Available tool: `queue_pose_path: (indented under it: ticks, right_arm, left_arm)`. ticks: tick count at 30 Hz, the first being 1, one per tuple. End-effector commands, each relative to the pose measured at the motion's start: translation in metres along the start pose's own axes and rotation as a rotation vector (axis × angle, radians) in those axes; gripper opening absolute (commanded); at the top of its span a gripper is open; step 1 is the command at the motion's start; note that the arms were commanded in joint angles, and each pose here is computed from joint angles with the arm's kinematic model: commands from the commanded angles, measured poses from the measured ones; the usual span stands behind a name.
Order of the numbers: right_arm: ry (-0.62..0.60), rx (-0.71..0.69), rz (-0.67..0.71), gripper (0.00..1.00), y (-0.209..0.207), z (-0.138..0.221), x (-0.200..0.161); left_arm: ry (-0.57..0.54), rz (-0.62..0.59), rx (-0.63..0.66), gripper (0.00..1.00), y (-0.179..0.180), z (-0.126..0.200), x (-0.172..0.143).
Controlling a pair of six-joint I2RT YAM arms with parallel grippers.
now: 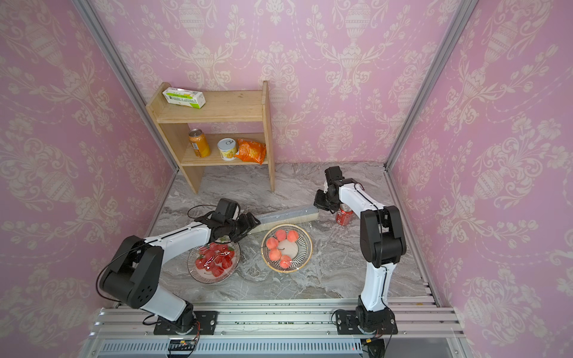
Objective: Wrap the plate with plastic wrap
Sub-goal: Adjust the plastic wrap cutting box at the center of the board, then cover the plate with plastic wrap.
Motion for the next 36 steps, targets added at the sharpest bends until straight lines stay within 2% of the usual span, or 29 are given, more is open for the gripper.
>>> queue_pose_path:
  ticks: [1, 7, 14, 18, 21, 24, 27, 32, 36]
  right_arm:
    - [0.06, -0.027, -0.005, 0.05, -0.009, -0.018, -0.006]
    - [0.04, -0.027, 0.004, 0.05, -0.003, -0.018, 0.006]
    - [-0.03, -0.02, 0.047, 0.08, 0.011, -0.005, 0.031]
    - [-0.138, -0.011, 0.102, 0.22, 0.024, 0.031, 0.049]
    - [-0.23, 0.024, 0.157, 0.33, 0.034, 0.075, 0.049]
    - [-0.264, 0.104, 0.207, 0.48, 0.042, 0.109, 0.028]
    - [-0.202, 0.245, 0.208, 0.58, 0.052, 0.112, -0.011]
    - [-0.056, 0.397, 0.215, 0.67, 0.08, 0.078, -0.073]
    - [0.004, 0.391, 0.252, 0.68, 0.093, 0.045, -0.09]
  left_arm:
    - [-0.034, -0.079, -0.054, 0.84, -0.018, -0.003, 0.029]
    - [-0.057, -0.105, -0.049, 0.84, -0.024, -0.015, 0.057]
    - [-0.061, -0.162, 0.041, 0.84, -0.012, -0.014, 0.063]
    - [-0.11, -0.253, 0.109, 0.85, -0.015, 0.017, 0.071]
    - [-0.128, -0.304, 0.094, 0.85, -0.028, 0.042, 0.068]
    - [-0.097, -0.345, 0.057, 0.85, -0.041, 0.062, 0.05]
    - [-0.031, -0.302, -0.035, 0.85, -0.046, 0.065, 0.021]
    - [0.069, -0.193, -0.177, 0.84, -0.053, 0.048, -0.02]
    - [0.101, -0.168, -0.215, 0.85, -0.056, 0.032, -0.033]
Point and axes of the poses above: each gripper's point midway between its finger pads, its own z axis back along the fingers, its own y axis along the line the jaws close on, x = y × z, the point moved 2 cm from there along z, back along the fingers, and after that the axes turned 7 degrees about -z, right-handed, at the moved point
